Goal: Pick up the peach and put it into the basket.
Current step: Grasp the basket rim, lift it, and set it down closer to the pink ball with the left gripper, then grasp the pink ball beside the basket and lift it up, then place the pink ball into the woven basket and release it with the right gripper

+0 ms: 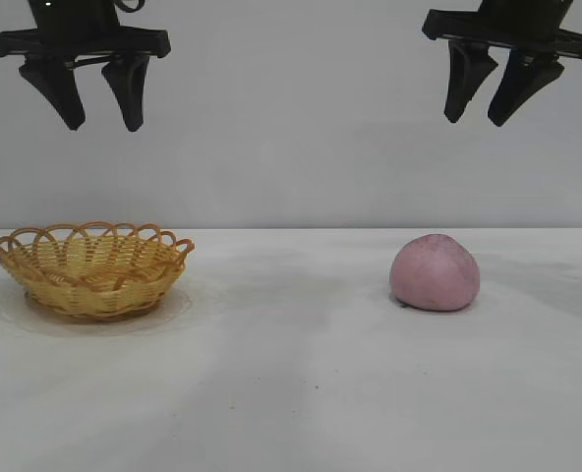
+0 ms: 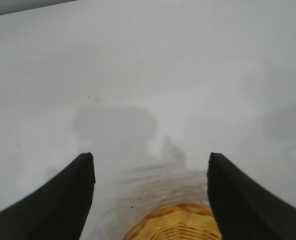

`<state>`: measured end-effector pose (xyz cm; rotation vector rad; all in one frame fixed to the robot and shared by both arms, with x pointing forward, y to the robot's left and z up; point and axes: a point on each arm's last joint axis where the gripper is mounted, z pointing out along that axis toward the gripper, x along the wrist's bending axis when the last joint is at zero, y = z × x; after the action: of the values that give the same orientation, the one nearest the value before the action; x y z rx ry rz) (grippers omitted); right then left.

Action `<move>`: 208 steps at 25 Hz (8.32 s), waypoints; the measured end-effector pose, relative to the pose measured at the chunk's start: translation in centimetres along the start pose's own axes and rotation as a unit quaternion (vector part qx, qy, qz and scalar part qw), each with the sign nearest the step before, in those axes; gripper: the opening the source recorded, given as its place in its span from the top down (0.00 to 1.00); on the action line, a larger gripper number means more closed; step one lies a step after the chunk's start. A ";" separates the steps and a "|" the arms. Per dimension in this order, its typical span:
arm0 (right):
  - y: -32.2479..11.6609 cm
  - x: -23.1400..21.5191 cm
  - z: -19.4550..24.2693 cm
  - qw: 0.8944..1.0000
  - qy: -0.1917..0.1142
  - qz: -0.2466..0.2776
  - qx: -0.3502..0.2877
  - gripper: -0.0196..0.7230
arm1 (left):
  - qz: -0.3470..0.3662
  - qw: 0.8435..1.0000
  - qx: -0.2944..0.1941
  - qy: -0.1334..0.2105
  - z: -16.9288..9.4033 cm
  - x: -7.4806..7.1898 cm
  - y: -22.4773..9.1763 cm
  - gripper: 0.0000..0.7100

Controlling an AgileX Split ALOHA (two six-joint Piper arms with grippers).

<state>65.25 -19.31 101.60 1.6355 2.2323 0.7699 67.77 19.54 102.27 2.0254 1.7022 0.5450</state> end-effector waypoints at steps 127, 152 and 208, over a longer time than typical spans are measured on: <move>-1.0 1.6 1.5 0.998 0.012 -0.034 0.044 0.52 | -0.063 0.995 -0.047 0.068 -23.7 5.1 -27.6 0.42; -2.6 1.8 2.5 0.991 0.031 -0.029 0.124 0.52 | -0.066 0.987 -0.130 0.061 -26.0 3.9 -34.8 0.42; -8.6 18.3 5.8 0.929 0.215 -0.166 0.251 0.89 | -0.066 0.972 -0.219 0.056 -27.5 3.4 -36.9 0.42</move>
<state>55.33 -2.54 93.75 1.2875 3.1230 0.5270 23.04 30.52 104.33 1.5840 1.5919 0.9134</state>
